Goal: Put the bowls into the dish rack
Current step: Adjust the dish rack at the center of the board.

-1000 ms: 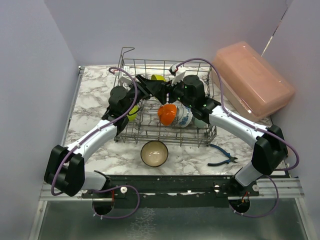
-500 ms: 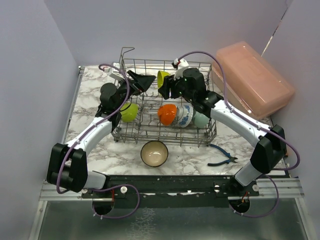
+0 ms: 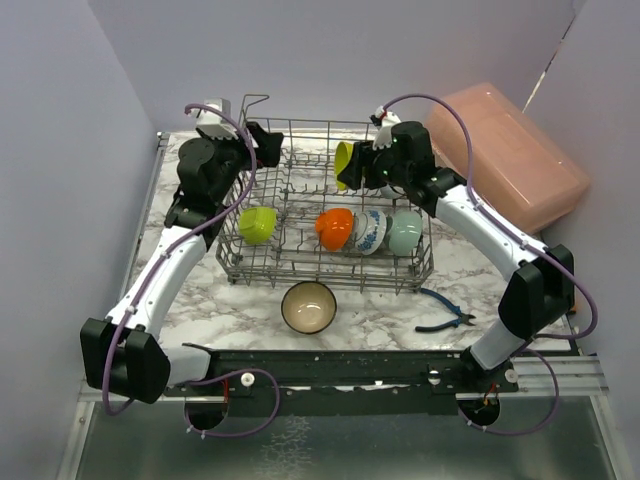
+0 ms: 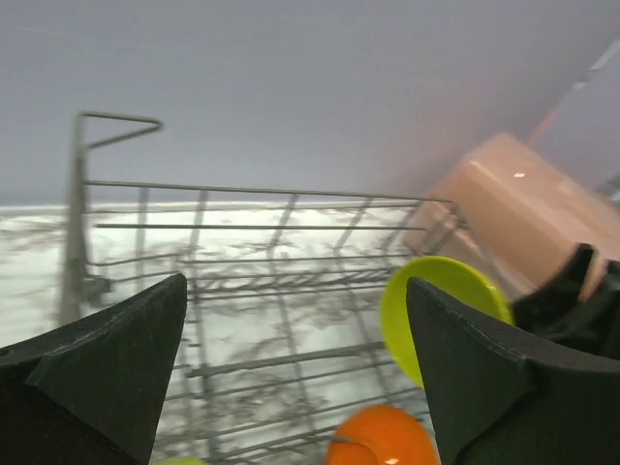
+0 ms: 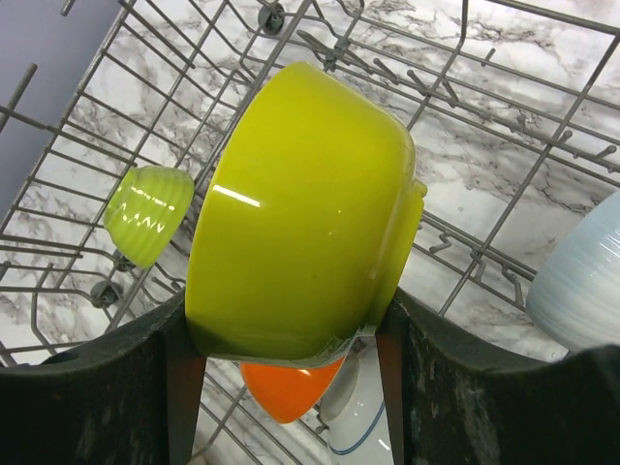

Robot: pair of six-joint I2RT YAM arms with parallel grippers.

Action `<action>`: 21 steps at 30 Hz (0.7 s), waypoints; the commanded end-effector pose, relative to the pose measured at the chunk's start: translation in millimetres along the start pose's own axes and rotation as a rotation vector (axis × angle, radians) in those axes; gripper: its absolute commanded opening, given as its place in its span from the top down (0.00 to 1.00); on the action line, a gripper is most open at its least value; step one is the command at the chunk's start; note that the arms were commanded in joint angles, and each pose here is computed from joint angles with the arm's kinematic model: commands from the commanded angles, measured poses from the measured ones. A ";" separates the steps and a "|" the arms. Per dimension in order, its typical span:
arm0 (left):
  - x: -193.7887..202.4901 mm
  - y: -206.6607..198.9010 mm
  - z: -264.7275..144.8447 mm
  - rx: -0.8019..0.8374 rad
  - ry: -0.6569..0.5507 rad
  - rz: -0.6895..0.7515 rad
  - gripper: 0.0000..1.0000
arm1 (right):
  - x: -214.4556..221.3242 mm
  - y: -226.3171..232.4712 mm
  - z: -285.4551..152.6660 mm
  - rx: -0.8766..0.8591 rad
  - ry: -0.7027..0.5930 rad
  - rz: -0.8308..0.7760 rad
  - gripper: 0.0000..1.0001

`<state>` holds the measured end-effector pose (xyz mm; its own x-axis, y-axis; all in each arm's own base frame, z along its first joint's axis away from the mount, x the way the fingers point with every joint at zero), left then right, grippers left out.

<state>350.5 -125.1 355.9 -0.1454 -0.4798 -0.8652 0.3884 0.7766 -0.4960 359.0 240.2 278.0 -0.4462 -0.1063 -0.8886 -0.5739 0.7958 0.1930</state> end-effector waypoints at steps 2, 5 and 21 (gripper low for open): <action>1.2 59.5 -14.6 -0.432 0.129 0.296 0.07 | -10.5 1.9 -8.0 -0.078 0.000 0.040 1.00; 2.7 82.1 -14.4 -0.563 0.214 0.351 0.11 | -10.5 -1.0 -10.5 -0.051 -0.004 0.039 1.00; 31.5 101.1 0.8 -0.543 0.426 0.280 0.77 | -13.4 -19.3 -28.2 0.133 0.023 -0.025 1.00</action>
<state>385.6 -58.4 275.9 -0.4541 -0.1108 -0.8840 -0.0441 0.9938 -0.1019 358.5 220.5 272.6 -0.5063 -0.1354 -0.8517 -0.5210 0.8350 0.1770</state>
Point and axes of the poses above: each gripper's point midway between its finger pads, its own z axis out along the fingers, its own y axis along the line the jaws close on, x = y × z, the point moved 7 cm from there along -z, back along the fingers, and after that the axes turned 7 degrees about -z, right-handed, at the moved point
